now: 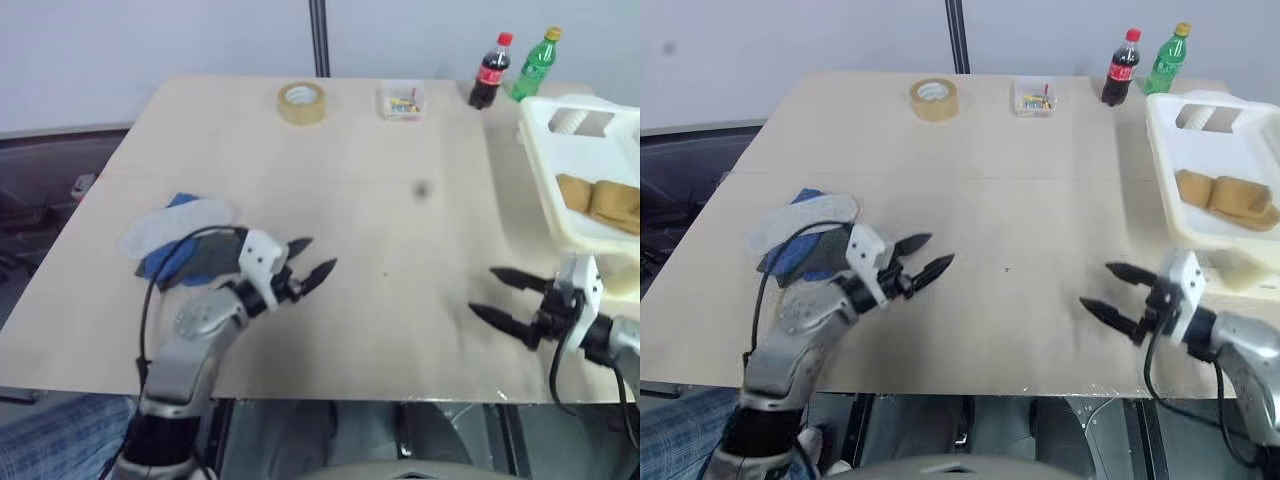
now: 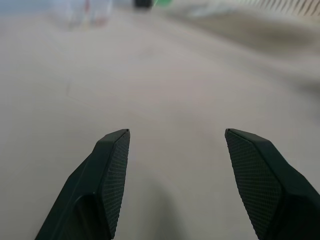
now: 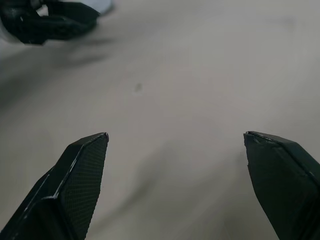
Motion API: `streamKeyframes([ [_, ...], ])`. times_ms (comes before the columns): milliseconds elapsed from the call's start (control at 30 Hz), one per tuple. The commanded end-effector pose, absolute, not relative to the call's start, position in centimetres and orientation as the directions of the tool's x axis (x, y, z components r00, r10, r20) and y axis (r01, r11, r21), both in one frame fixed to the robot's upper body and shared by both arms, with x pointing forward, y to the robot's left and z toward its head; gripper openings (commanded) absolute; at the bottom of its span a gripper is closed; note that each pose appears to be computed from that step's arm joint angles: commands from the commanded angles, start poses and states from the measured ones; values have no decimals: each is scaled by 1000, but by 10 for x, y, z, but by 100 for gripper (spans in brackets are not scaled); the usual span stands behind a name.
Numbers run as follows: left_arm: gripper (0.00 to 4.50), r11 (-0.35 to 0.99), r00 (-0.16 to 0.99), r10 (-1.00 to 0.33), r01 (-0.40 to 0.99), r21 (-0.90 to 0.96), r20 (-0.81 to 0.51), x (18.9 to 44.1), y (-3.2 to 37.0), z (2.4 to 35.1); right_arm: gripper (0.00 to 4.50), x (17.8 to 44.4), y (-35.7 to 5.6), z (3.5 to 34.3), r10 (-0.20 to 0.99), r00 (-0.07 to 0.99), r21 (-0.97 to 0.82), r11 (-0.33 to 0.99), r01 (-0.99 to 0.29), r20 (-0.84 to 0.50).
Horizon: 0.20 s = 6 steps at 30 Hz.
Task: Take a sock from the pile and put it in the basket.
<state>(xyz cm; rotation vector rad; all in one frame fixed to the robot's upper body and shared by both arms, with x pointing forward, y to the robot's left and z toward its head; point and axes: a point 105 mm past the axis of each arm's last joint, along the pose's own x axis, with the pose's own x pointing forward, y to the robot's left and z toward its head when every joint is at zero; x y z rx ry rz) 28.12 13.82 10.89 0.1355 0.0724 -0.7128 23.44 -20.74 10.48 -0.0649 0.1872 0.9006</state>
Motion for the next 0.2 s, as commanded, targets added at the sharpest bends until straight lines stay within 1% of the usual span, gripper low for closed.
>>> streamKeyframes([
  [33, 325, 758, 774, -627, 633, 158, -87, 272, 145, 120, 449, 229, -216, 109, 769, 616, -26, 622, -783, -172],
  [200, 325, 756, 773, -625, 634, 164, -106, 261, 150, 113, 449, 227, -224, 109, 768, 622, -39, 624, -780, -154],
])
